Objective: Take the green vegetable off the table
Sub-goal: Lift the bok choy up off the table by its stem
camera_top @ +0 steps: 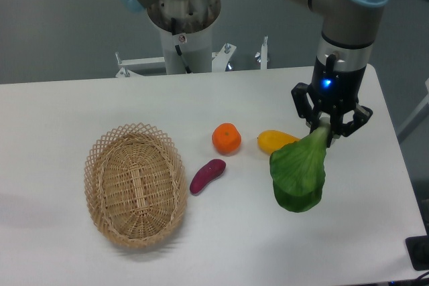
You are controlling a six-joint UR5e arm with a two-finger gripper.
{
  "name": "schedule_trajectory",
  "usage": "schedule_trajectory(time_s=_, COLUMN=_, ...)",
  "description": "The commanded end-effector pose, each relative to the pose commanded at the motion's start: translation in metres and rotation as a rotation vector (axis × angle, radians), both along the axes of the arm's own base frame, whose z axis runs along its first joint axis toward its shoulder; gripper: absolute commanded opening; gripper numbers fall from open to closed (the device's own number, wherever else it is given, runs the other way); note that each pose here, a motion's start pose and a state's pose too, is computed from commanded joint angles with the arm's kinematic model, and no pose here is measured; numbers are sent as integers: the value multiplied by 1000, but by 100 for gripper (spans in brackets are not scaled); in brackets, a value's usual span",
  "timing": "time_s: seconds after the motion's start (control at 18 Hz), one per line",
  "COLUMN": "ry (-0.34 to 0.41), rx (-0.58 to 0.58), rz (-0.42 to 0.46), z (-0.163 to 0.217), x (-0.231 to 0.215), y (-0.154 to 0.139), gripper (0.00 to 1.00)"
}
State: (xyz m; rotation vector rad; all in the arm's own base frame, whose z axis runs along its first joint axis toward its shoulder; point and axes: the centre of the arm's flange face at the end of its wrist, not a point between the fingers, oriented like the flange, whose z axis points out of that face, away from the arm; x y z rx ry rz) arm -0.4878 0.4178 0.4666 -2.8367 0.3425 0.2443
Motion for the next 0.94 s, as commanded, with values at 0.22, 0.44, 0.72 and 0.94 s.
schedule_trajectory(time_s=0.22, ry=-1, rx=-1, rz=0, z=0, x=0, y=0, gripper=32)
schedule_trajectory(time_s=0.44, ry=-1, rx=-1, rz=-2, z=-1, x=0, y=1, gripper=32)
schedule_trajectory(time_s=0.72, ry=3, rx=1, rz=-2, z=2, x=0, y=1, gripper=32)
schedule_trajectory(time_s=0.94, ry=-1, rx=-1, rz=0, z=-1, x=0, y=0, gripper=32)
